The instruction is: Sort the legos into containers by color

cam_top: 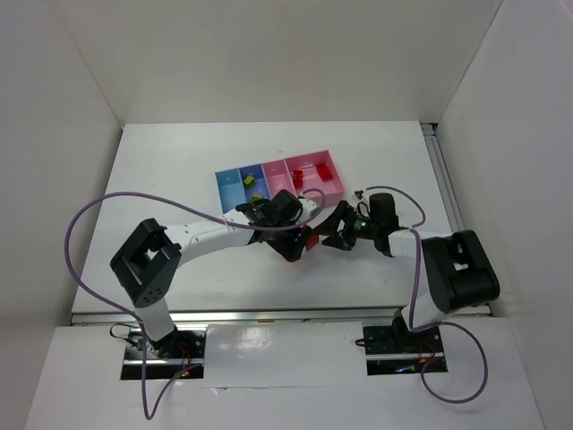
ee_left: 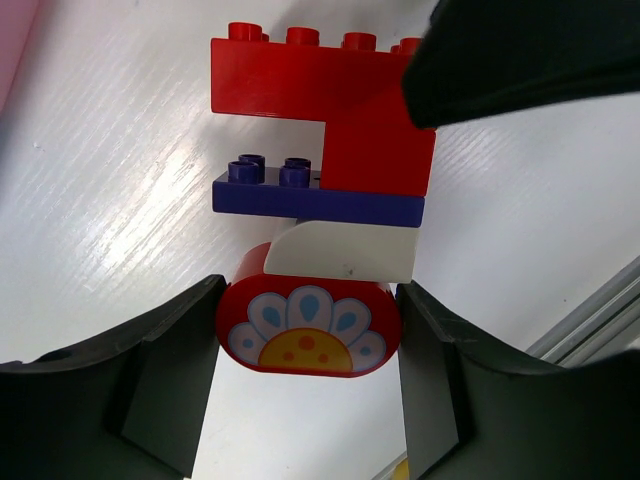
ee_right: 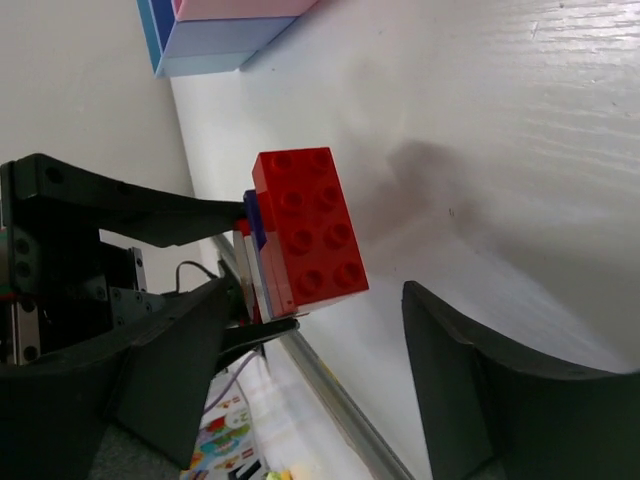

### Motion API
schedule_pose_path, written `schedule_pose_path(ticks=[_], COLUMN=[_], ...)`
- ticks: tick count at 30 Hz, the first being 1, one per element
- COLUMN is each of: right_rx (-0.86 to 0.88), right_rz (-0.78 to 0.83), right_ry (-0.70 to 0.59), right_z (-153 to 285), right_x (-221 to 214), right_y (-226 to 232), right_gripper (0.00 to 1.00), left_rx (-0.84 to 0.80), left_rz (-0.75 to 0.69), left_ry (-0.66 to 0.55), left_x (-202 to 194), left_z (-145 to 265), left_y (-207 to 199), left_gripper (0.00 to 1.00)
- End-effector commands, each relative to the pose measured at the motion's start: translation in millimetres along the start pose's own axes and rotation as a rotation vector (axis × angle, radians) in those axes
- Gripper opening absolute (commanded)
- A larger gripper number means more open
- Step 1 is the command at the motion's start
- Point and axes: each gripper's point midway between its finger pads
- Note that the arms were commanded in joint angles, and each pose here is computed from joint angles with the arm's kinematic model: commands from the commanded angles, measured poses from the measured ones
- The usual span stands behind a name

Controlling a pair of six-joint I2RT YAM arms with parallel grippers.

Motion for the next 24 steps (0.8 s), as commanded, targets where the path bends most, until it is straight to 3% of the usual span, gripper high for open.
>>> schedule_pose_path(ticks=[1,5,13,16,21,22,24], right_rx=[0.112,0.198,0.225,0.220,0.209,0.186,0.145], right_rz=[0.034,0.065,0.086,0.077,0.097,0.079,0.064], right_ry=[-0.007,-0.008,0.034,0.040,0.001,-0.009,-0.038], right_z=[-10.0,-12.2,-17.1,-20.3,-21.2,-22.5,-16.7], right_x=[13.9,13.8,8.3,8.5,18.5,20.3,24.3], right_y=[20.7,36.9,44.0,40.7,42.8,39.2,36.1], right_gripper=[0.75,0.65,0.67,0.62,0.33,0.17,0.07], left_rx=[-0.049,-0.052,-0.064,-0.081,-0.081,-0.085,-0.076], left_rz=[-0.021,-0.022,-0.024,-0.026,-0.026,-0.027,-0.035], left_ry=[-0.060,-0.092,-0.097,-0.110,-0.112,-0.120,-0.124], left_x=[22.3,33.2,36.2,39.0,41.0,42.7,44.9], left_z=[18.9,25.3,26.9,33.3,35.3,38.5,40.2], left_y=[-15.6,-18.7,-21.8,-25.4,-26.3,-27.2,-26.1], left_gripper=[0.00,0.00,0.00,0.00,0.00,0.00,0.00])
Point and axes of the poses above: each gripper's point midway between its finger pads, its own z axis back along the fingers, its own y axis along the line the jaws close on, x = y × z, and after that the axes turned 14 degrees about z, right-handed
